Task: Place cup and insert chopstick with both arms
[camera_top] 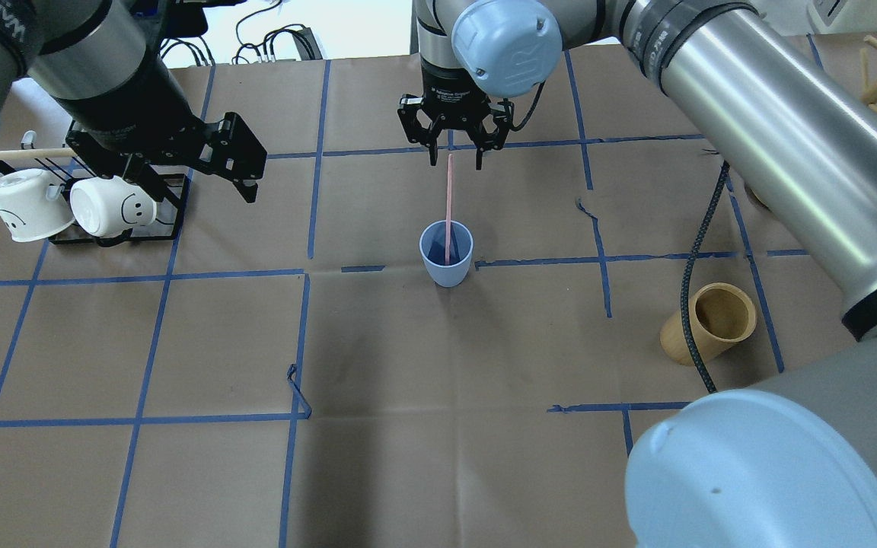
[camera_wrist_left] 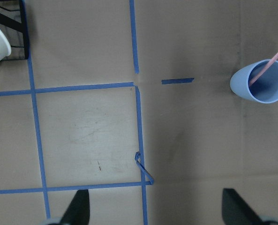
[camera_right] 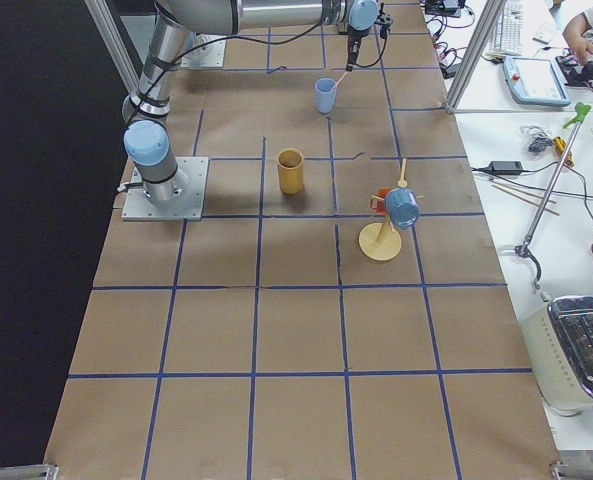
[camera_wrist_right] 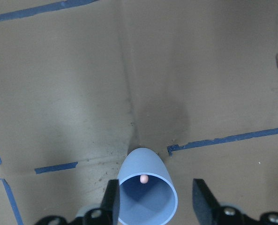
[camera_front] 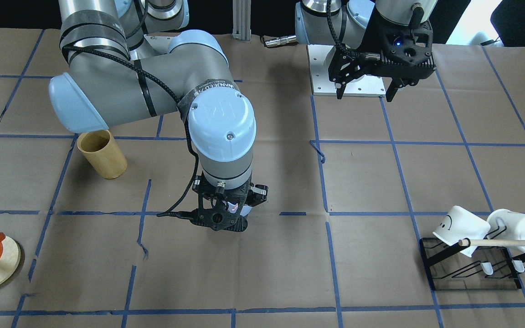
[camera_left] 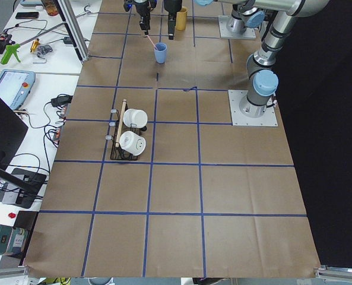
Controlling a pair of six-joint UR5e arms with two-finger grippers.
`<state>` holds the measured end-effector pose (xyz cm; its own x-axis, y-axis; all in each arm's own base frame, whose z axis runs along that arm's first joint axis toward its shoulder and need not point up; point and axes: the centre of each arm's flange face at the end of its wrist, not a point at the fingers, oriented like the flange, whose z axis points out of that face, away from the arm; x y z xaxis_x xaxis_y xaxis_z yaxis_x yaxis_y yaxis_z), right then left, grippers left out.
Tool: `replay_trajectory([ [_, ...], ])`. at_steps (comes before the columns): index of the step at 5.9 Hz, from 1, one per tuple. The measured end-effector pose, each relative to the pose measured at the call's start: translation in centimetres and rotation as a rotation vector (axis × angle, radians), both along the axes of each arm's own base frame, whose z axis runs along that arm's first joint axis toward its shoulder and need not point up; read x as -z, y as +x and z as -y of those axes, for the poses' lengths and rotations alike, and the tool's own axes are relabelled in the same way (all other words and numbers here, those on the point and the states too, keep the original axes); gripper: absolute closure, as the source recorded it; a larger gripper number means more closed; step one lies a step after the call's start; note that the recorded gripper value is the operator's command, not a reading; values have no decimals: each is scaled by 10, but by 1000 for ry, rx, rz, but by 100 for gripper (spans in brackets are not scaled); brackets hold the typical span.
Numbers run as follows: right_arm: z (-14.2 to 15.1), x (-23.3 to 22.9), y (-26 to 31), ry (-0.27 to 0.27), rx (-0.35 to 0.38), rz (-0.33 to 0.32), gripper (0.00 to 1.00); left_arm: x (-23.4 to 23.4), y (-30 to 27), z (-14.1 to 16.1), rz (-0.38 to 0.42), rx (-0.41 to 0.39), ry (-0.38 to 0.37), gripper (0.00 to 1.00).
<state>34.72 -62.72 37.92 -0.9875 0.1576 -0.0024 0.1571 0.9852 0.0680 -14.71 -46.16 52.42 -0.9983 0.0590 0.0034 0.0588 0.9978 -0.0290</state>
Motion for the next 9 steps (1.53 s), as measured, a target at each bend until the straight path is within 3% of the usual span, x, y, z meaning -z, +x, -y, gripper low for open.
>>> replay_trajectory([
  [2, -3, -56, -60, -35, -83, 2, 1, -1, 4, 1, -5, -3, -1, 1],
  [3, -19, -83, -102, -21, -121, -3, 1, 0, 4, 1, -4, -4, 0, 1],
  [4, -51, -97, -143, -2, -121, -2, 0, 0, 4, 1, -3, -4, 0, 1],
  [6, -119, -107, -207, -50, -82, -15, 0, -1, 6, -1, -2, -7, -2, 1],
  [9, -140, -110, -219, -75, -52, -34, 0, -2, 6, -1, -1, -10, -3, 1],
])
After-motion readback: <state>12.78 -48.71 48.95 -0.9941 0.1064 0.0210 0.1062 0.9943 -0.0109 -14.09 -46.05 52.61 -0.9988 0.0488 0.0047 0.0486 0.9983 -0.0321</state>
